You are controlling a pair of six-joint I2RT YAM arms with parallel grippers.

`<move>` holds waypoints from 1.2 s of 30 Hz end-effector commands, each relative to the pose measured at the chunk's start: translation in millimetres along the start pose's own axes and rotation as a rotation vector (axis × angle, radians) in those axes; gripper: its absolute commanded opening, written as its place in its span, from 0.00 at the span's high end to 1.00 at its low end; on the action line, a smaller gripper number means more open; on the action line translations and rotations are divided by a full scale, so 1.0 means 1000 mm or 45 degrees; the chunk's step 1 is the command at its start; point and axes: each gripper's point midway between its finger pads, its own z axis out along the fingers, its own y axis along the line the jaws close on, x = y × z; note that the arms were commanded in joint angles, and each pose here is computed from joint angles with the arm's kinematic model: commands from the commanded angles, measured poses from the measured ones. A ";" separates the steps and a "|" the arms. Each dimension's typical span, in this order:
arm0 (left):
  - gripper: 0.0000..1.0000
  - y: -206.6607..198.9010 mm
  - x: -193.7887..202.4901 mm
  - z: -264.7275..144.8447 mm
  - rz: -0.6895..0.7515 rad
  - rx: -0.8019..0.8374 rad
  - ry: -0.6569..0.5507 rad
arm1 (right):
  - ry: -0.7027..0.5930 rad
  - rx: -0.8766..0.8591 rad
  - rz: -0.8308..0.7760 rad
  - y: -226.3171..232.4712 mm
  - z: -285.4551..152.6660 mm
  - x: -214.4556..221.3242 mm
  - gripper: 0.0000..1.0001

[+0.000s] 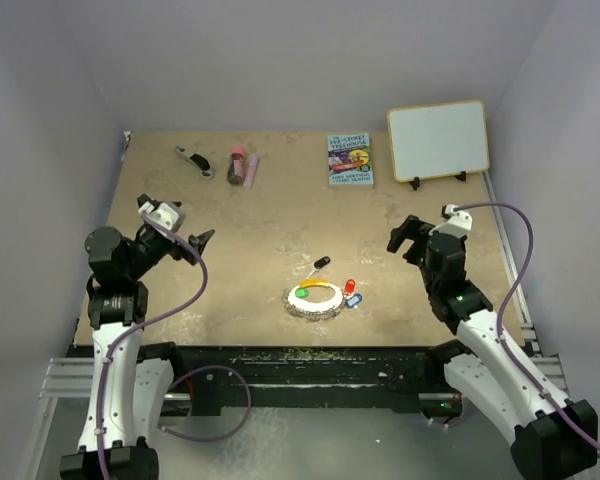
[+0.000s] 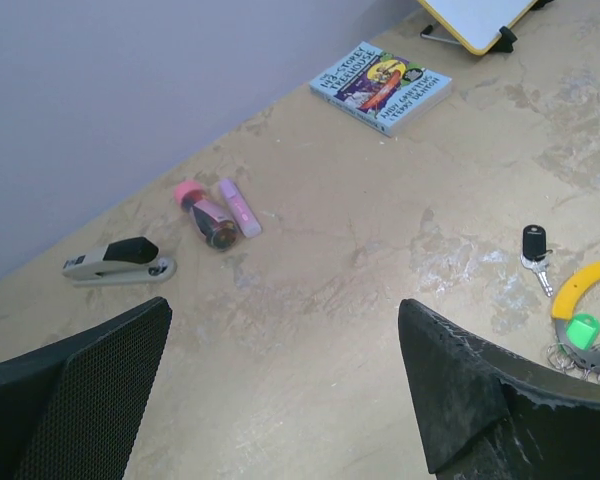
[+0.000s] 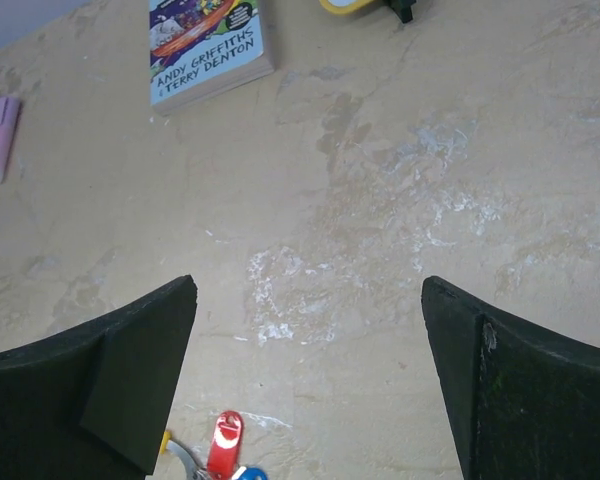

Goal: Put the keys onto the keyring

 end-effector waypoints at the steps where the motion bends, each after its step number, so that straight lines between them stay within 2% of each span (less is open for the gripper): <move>1: 0.02 -0.003 0.000 0.001 0.024 0.032 -0.010 | -0.064 0.053 -0.001 -0.002 0.001 -0.019 0.00; 12: 0.02 -0.006 0.011 0.000 0.100 0.081 0.044 | -0.052 0.064 -0.064 -0.002 0.000 -0.025 0.00; 15: 0.02 -0.004 0.022 0.002 0.115 0.075 0.062 | -0.001 -0.001 -0.099 0.006 0.000 -0.016 0.00; 17: 0.02 -0.005 0.032 0.004 0.129 0.086 0.080 | 0.045 -0.121 -0.108 0.022 0.003 -0.006 0.00; 19: 0.02 -0.007 0.043 0.005 0.155 0.111 0.110 | 0.170 -0.267 -0.121 0.043 0.006 0.014 0.06; 22: 0.02 -0.010 0.060 0.003 0.229 0.158 0.180 | 0.333 -0.278 -0.085 0.050 0.008 0.035 0.13; 28: 0.02 -0.010 0.088 -0.005 0.344 0.188 0.307 | 0.630 -0.298 -0.034 0.054 -0.011 0.084 0.13; 32: 0.02 -0.012 0.095 -0.003 0.353 0.191 0.302 | 0.795 -0.321 -0.005 0.061 -0.028 0.118 0.14; 36: 0.02 -0.015 0.098 -0.001 0.318 0.194 0.282 | 0.882 -0.338 0.013 0.074 -0.042 0.138 0.16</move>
